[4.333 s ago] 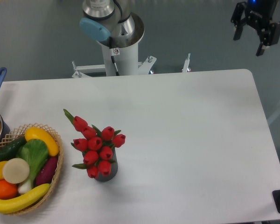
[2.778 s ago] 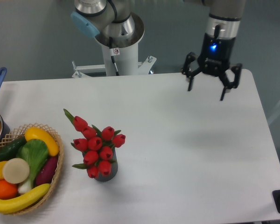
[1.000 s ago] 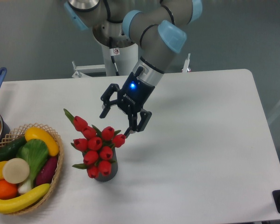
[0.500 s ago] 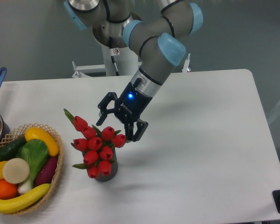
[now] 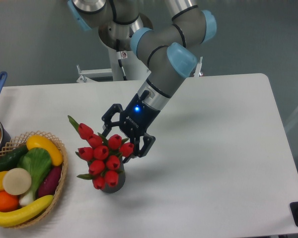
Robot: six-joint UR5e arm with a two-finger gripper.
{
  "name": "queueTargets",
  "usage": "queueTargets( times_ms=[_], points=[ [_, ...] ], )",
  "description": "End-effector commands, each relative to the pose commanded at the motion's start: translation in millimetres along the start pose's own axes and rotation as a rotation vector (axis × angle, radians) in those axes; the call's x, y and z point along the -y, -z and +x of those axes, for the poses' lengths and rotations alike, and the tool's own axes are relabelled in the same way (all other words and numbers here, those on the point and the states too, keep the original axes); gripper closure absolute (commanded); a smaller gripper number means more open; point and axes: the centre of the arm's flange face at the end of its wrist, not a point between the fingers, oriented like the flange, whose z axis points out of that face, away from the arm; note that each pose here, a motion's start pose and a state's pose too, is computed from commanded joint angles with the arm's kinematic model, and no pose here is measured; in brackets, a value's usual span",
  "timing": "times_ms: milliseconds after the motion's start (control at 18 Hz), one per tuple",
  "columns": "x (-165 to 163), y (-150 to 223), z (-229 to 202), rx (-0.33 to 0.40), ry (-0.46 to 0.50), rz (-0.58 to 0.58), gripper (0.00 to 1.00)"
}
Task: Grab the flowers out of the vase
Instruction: 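Lower the open gripper around the tulip stems above the vase rim, then close the gripper on the tulip bunch stems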
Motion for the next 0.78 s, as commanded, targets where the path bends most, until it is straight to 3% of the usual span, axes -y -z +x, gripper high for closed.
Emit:
queueTargets(
  times_ms=[500, 778],
  points=[
    [7.4, -14.8, 3.2, -0.032, -0.017, 0.024, 0.00],
    [5.9, -13.0, 5.6, -0.032, -0.009, 0.025, 0.31]
  ],
)
